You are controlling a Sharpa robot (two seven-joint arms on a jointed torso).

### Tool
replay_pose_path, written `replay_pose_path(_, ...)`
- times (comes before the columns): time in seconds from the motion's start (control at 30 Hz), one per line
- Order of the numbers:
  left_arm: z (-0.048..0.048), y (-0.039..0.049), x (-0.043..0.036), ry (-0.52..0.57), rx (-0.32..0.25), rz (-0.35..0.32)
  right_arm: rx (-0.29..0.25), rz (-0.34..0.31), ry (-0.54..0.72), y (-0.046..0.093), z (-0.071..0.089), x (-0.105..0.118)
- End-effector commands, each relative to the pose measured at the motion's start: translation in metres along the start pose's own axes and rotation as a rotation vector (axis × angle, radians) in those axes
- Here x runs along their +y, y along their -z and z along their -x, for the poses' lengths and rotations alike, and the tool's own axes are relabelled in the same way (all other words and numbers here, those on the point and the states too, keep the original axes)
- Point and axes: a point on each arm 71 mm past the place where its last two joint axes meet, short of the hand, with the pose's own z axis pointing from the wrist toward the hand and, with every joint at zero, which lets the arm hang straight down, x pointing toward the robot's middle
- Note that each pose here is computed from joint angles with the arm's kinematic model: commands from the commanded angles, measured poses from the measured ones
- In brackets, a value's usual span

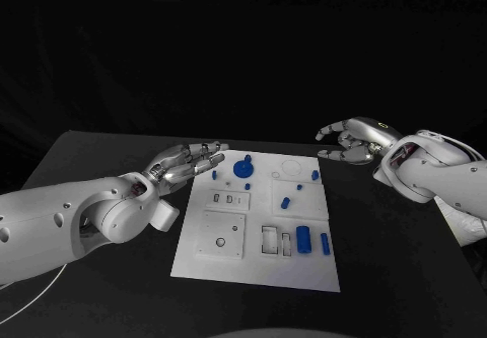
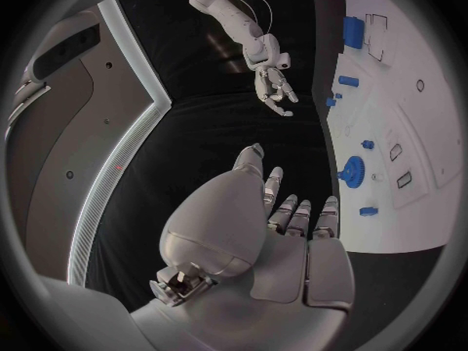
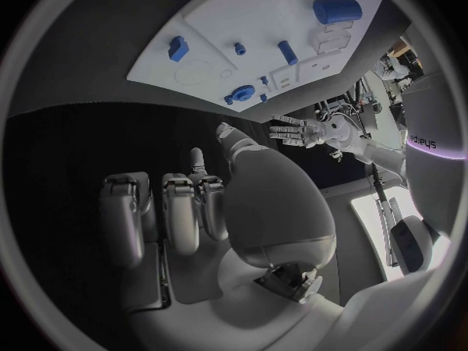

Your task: Assemble the parts on the task board

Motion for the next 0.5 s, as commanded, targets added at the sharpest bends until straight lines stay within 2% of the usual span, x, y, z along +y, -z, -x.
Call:
replay_pose_path(0.03,-0.0035,-0.0009,-0.0001,-0.017,0.021,-0.016,-0.057,0.022,-0.08,0.01,-0.004,-0.01)
replay_pose_path(0.5,-0.0037,0.0006,0.0035,-0.018,0.025,-0.011,0.009,-0.051,-0.137,0.026,-0.05,-0.039)
